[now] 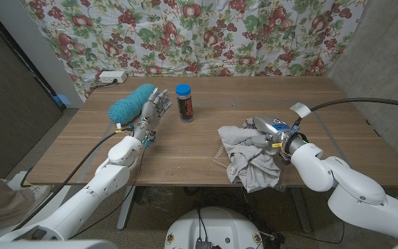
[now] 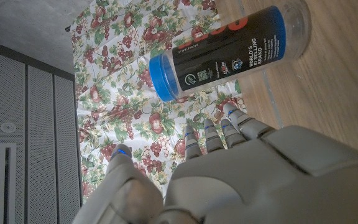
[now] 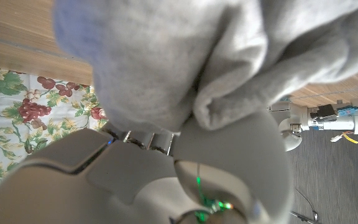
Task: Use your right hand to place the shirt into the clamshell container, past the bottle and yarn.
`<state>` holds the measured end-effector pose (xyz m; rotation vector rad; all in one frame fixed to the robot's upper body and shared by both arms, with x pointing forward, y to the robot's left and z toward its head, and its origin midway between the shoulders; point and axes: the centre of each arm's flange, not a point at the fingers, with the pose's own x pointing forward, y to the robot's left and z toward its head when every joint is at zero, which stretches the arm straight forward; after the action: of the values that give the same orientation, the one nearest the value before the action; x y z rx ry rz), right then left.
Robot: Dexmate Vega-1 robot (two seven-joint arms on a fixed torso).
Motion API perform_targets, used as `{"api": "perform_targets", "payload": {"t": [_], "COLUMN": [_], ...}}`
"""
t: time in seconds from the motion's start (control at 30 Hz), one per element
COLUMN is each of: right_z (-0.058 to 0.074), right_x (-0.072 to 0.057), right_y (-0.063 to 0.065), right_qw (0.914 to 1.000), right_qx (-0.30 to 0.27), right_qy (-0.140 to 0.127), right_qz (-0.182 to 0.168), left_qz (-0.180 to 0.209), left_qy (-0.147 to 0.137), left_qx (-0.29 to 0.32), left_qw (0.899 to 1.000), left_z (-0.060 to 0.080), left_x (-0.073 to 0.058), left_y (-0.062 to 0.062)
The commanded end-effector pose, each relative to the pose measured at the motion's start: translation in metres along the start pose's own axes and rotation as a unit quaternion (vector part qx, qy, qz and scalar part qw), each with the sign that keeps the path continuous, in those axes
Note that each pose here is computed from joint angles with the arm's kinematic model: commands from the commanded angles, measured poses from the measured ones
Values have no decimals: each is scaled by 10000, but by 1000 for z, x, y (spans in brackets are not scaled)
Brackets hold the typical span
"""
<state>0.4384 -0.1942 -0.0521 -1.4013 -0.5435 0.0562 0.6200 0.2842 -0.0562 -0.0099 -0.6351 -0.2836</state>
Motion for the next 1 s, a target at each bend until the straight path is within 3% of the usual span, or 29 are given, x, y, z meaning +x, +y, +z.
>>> {"api": "perform_targets", "payload": {"t": [0.03, 1.0], "right_z": [1, -2], "right_x": [5, 14], "right_y": [7, 21], "right_qw": [10000, 9995], "right_qx": [22, 106], "right_qy": [-5, -3], "right_qz": [72, 287], "left_qz": [41, 71], "left_qy": [-28, -23], "left_qx": [22, 18], "left_qw": [10000, 10000], "left_z": [2, 3], "left_x": [-2, -4], "left_y": [3, 6]}}
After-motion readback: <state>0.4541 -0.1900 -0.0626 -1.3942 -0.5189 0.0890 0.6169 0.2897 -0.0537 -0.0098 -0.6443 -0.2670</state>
